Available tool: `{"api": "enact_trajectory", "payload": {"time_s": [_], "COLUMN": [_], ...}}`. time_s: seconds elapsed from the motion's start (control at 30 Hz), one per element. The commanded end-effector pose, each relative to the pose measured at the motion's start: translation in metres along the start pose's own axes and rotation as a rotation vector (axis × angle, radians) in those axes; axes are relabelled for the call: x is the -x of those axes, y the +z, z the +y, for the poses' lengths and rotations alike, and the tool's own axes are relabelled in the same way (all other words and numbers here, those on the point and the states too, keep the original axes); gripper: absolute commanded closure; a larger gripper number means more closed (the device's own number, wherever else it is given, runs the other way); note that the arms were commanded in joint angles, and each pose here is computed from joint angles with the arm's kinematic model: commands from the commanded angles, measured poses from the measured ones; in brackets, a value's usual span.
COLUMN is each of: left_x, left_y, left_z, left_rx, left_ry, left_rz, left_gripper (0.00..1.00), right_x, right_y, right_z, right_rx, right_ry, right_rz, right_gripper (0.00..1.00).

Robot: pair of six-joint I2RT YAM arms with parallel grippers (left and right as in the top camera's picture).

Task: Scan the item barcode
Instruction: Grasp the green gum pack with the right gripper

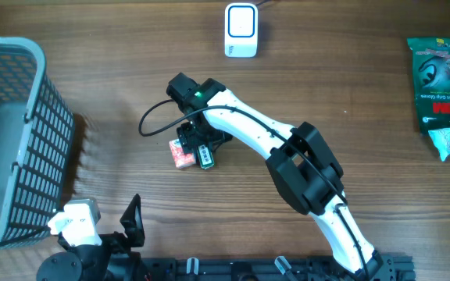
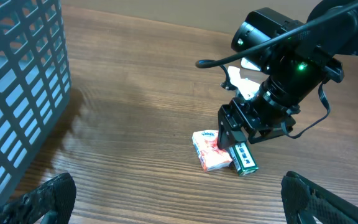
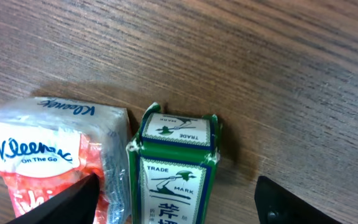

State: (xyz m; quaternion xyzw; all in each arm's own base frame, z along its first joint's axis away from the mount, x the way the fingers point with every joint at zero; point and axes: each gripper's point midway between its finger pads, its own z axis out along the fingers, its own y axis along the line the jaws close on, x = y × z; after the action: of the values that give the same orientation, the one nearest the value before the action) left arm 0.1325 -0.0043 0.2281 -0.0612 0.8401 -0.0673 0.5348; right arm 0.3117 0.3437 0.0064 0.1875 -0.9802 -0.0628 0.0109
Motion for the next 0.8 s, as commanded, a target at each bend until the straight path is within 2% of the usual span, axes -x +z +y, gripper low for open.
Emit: {"api": "enact_trajectory", "payload": {"time_s": [0.0,0.1,0.13,0.17,0.3,0.37,0.43,0.5,0.67,0.77], "left_x": [0.001,0.001,0.001,0.001,0.001,0.001,0.001,0.001,0.001,0.001], "left_y": [-0.001,-0.001,-0.001,-0.001,-0.001,-0.001,-0.001,-0.001,-0.001,-0.001], "left_z": [0.001,0.001,0.001,0.001,0.001,0.001,0.001,0.001,0.001,0.001], "left_rx": [0.006,0.006,0.006,0.006,0.006,0.006,0.006,0.006,0.006,0.006], "left_ry": [0.01,0.01,0.01,0.01,0.01,0.01,0.01,0.01,0.01,0.01], "left_rz": [-0.011,-0.012,-0.011,-0.012,-0.011,-0.012,-0.012,-0.011,-0.011,-0.011], "left_gripper": [0.0,0.0,0.0,0.0,0.0,0.0,0.0,0.0,0.0,0.0], "right_x": [-0.001,0.007,0.009,0.012,0.021,0.022,0.02,0.015,0.005,0.002], "right_y": [-0.016,-0.054,-0.062,-0.067,-0.066,-0.066,-0.065,-0.06,-0.043,-0.035], "right_z": [0.022,0.058,0.06,0.056,0.01,-0.003,-0.004,-0.007,-0.016,-0.014], "right_rx": [0.134,0.319,0.33,0.299,0.041,-0.033,-0.042,-0.054,-0.071,-0.049], "right_ry": [-0.032,-0.104,-0.106,-0.104,0.005,0.003,-0.074,-0.152,-0.197,-0.198], "right_rz": [0.032,-0.017,-0.035,-0.063,-0.127,-0.14,-0.132,-0.109,-0.065,-0.056], "right_gripper": [0.12,0.07,0.04,0.0,0.0,0.01,0.01,0.02,0.16,0.16]}}
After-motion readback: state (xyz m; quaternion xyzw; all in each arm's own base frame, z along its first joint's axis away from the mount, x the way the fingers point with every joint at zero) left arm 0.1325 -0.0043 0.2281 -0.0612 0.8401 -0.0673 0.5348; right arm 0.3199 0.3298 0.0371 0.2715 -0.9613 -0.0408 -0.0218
